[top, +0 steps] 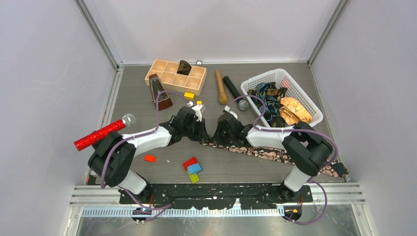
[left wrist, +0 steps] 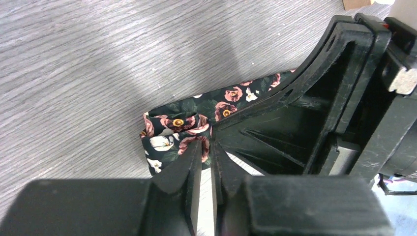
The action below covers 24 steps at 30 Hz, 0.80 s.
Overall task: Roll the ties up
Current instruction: Roll the tie at the center of the board.
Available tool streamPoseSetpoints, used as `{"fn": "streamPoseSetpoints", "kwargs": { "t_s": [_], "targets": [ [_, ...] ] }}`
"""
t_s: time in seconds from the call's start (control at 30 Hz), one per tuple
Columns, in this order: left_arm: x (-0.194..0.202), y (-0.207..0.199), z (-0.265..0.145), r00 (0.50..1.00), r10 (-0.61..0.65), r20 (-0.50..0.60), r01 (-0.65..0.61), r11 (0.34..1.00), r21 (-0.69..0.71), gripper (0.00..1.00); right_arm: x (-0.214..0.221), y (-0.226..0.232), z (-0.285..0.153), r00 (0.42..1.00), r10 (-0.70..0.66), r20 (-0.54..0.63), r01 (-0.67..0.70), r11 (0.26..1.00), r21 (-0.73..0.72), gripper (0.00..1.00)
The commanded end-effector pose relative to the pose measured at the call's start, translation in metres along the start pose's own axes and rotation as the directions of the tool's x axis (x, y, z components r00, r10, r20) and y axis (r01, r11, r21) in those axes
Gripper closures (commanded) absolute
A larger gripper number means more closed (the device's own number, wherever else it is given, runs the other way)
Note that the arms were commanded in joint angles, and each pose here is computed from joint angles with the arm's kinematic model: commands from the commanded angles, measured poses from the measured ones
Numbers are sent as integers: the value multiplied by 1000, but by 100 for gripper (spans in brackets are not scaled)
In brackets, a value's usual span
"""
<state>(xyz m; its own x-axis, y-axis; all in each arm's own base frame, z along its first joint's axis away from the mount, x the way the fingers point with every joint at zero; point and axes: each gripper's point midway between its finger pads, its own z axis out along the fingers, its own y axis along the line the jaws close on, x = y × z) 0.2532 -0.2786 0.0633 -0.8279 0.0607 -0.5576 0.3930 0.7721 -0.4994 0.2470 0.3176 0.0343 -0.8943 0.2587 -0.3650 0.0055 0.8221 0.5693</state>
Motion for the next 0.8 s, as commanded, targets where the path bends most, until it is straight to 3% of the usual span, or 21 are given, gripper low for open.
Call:
{"fn": "streamPoseSetpoints", "kwargs": {
  "t_s": [0.0, 0.17, 0.77],
  "targets": [
    [-13, -11, -2, 999, 14, 40, -16, 999, 35, 91, -25, 13, -17, 996, -4, 93, 5, 1000, -8, 94],
    [-12, -11, 0, 999, 5, 40, -7, 999, 41, 100, -31, 11, -25, 993, -20, 115, 18, 1000, 13, 94],
    [4, -5, 15, 1000, -24, 3, 23, 998, 60, 100, -31, 26, -28, 994, -9, 113, 17, 998, -62, 94]
  ]
}}
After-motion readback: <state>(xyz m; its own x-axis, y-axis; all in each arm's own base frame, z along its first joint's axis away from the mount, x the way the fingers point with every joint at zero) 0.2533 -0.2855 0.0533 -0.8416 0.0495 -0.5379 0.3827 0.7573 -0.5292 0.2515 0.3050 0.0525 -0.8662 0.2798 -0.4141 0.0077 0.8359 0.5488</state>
